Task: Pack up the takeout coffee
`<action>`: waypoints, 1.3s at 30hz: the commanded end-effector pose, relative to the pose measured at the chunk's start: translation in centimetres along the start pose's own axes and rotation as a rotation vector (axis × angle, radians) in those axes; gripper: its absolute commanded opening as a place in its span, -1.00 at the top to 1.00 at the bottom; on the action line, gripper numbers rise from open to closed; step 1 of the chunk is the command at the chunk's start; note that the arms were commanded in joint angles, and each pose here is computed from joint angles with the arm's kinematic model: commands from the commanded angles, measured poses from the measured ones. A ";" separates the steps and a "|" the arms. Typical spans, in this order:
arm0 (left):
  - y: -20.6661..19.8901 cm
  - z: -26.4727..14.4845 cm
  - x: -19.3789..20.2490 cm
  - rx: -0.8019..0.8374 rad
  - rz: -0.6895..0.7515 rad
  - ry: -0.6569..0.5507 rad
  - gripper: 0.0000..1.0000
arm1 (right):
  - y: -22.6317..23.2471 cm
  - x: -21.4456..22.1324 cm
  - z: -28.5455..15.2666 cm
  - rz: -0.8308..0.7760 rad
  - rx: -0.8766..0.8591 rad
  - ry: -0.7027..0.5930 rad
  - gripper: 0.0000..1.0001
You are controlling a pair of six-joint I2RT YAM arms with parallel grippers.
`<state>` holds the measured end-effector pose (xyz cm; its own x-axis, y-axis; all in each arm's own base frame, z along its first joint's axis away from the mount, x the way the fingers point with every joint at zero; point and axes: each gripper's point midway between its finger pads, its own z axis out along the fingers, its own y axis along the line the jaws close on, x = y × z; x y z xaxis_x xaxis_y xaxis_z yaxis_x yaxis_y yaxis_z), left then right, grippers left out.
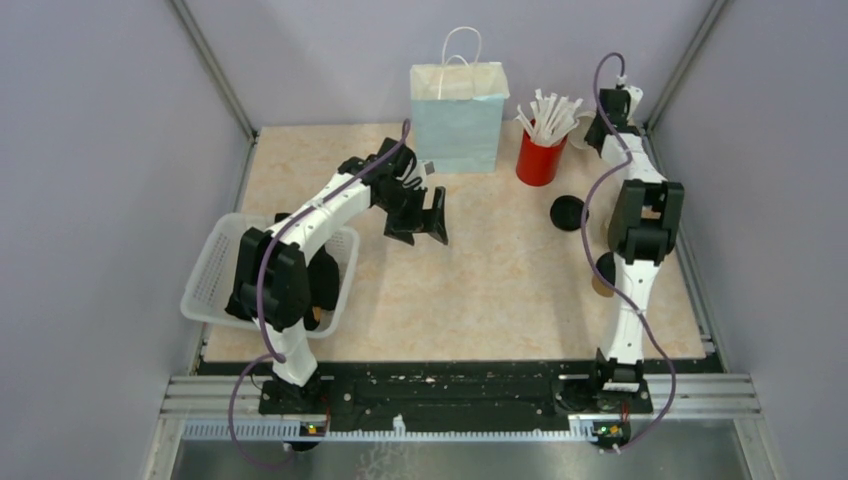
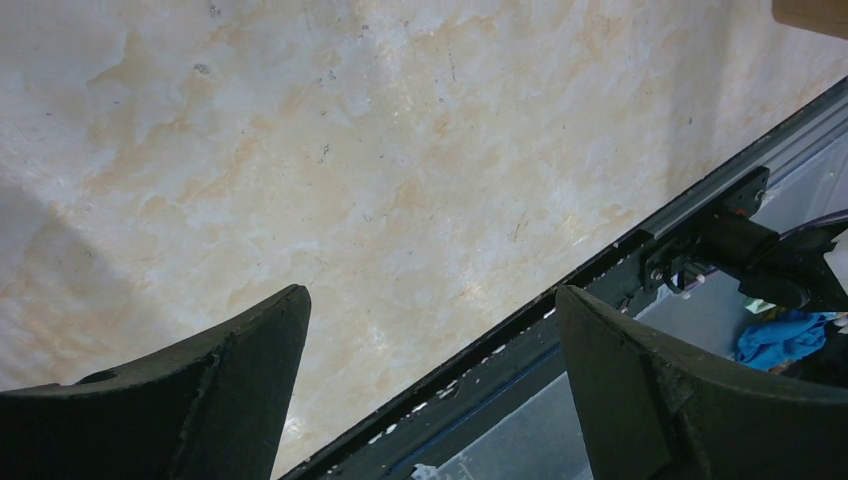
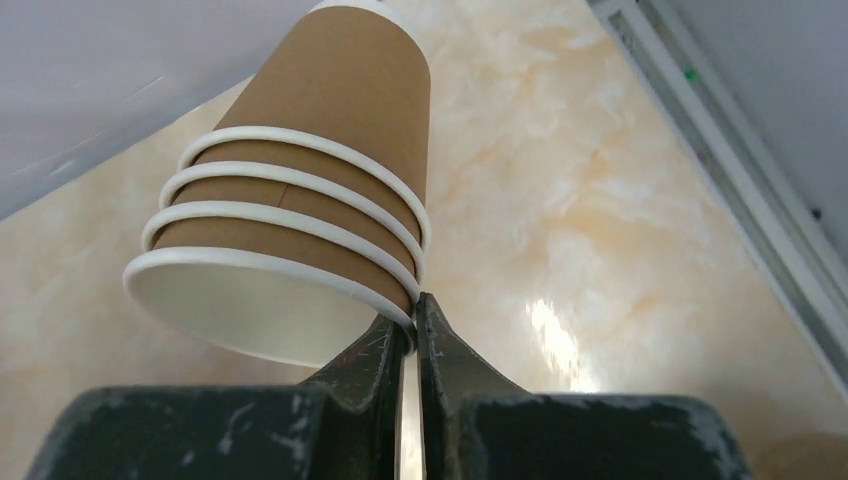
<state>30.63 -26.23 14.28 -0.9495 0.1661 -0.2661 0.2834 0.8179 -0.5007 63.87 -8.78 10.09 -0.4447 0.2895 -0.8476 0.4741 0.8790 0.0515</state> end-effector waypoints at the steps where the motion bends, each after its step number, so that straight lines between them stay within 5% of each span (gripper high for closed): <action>1: -1.0 -0.5 -0.7 0.049 0.004 -0.046 -0.97 | 0.3 -6.5 -8.5 0.210 -0.150 0.014 1.00; 9: -1.6 -0.4 0.3 0.104 0.007 -0.036 -0.97 | -2.9 -0.3 -15.5 0.626 -0.197 0.436 1.00; 22: -1.9 -0.3 0.9 0.122 0.031 -0.027 -0.97 | -3.1 3.0 -20.7 1.032 -0.142 0.804 1.00; 39: -1.9 0.1 0.7 0.128 0.046 -0.027 -0.97 | -3.7 4.1 -18.0 1.098 0.079 0.844 1.00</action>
<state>29.27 -27.16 13.47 -0.9546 0.1644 -0.2483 0.2818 0.7684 -0.5746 46.31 -4.21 15.75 -0.1477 0.9715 0.1853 0.8906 0.0492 0.4521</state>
